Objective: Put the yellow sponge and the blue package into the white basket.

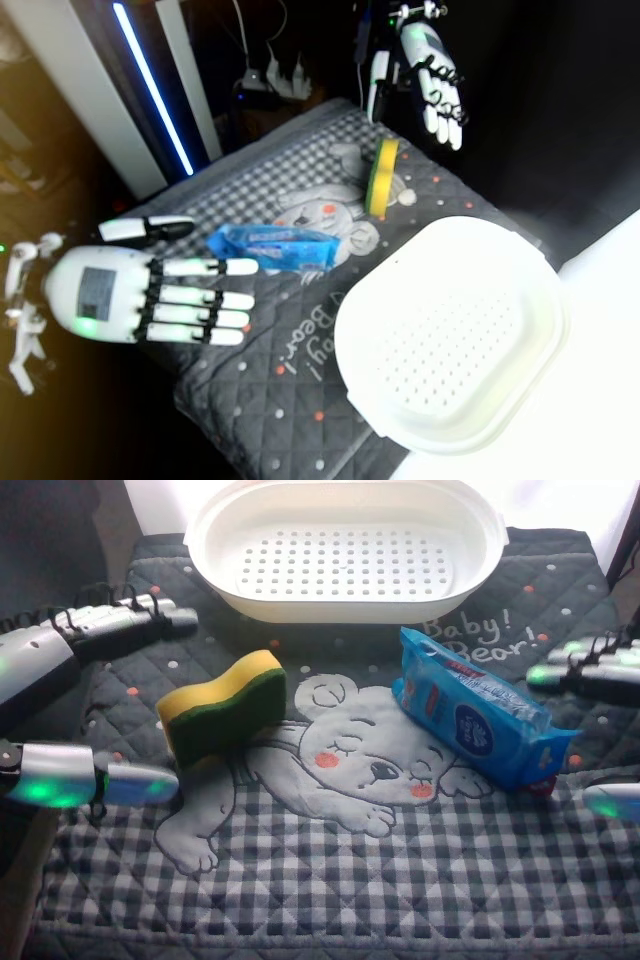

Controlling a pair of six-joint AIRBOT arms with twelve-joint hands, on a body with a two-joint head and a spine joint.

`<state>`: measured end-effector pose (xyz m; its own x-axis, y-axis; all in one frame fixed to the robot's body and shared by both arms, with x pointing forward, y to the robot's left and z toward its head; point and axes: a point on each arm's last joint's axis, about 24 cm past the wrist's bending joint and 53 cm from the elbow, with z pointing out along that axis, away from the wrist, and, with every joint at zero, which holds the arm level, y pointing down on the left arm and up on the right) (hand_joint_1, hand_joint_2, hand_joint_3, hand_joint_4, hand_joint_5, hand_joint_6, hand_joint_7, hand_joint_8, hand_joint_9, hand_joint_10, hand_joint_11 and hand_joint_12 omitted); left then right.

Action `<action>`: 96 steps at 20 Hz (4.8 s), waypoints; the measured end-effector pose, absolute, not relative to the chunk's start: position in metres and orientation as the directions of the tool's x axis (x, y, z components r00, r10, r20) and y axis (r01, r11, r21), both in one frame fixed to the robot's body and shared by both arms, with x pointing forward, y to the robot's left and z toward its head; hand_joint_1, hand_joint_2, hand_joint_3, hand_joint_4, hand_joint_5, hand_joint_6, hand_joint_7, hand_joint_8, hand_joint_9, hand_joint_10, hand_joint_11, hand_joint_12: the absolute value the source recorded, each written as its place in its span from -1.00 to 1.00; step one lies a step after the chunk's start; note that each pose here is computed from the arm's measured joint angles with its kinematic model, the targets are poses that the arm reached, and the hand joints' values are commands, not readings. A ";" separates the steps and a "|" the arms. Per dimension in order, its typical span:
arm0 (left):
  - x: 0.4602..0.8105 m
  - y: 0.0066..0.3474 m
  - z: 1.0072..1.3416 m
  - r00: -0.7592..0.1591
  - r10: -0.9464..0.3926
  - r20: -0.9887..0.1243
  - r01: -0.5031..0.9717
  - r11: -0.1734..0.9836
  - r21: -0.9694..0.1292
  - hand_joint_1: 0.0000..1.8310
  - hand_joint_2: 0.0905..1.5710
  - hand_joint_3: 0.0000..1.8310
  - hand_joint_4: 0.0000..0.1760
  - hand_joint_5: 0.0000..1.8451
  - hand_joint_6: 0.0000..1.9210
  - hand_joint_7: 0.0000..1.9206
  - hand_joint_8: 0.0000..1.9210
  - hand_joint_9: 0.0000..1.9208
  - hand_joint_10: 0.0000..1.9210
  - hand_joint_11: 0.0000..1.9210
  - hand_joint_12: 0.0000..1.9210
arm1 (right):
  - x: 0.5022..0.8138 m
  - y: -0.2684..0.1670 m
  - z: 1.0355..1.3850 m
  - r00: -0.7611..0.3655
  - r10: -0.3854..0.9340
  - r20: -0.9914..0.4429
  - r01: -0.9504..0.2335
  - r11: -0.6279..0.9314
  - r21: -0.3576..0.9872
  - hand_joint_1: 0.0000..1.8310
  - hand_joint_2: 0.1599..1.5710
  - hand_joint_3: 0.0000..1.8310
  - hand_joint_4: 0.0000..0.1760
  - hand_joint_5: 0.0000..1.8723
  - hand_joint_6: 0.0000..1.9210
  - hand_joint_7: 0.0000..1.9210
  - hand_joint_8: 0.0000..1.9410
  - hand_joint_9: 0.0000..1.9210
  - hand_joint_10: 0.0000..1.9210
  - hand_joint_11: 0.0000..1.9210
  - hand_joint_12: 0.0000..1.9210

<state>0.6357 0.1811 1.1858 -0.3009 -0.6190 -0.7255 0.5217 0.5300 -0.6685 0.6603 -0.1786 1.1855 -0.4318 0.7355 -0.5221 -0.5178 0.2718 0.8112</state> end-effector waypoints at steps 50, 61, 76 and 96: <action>0.693 0.125 1.294 -0.123 -0.681 -0.722 0.703 0.454 -0.547 0.35 0.39 -1.00 -1.00 -0.03 0.05 0.11 -0.01 0.33 -0.82 0.01 0.13 | 0.708 -0.122 1.286 -0.356 0.793 -0.494 -0.684 0.139 0.716 0.51 0.32 -1.00 -1.00 0.01 -0.07 0.09 -0.16 0.04 0.17 0.05 -0.25; 0.838 0.094 1.346 -0.134 -0.765 -0.630 0.545 0.474 -0.692 0.39 0.38 -1.00 -1.00 0.01 -0.14 0.12 0.09 0.42 -0.88 0.00 0.13 | 0.837 -0.118 1.367 -0.160 0.874 -0.458 -0.603 0.281 0.747 0.34 0.36 -1.00 -1.00 -0.06 0.10 0.12 -0.05 0.30 -0.79 0.06 -0.19; 0.870 0.064 1.281 -0.250 -0.662 -0.707 0.361 0.614 -0.702 -0.20 0.35 -1.00 -0.48 -0.78 -1.00 -0.82 -1.00 -0.76 -1.00 -0.99 -0.06 | 0.872 -0.081 1.326 -0.243 0.835 -0.494 -0.430 0.363 0.826 -0.39 0.11 -1.00 1.00 -0.94 -0.99 -1.00 -1.00 -1.00 -1.00 -1.00 -1.00; 0.604 0.182 1.235 -0.253 -0.812 -0.526 0.662 0.252 -0.706 -0.34 0.46 -1.00 -0.44 -0.91 -1.00 -0.92 -1.00 -0.95 -1.00 -0.99 -0.97 | 0.636 -0.187 1.234 -0.413 0.857 -0.309 -0.614 -0.012 0.789 -0.35 0.21 -0.99 1.00 -0.91 -1.00 -0.99 -1.00 -1.00 -1.00 -1.00 -1.00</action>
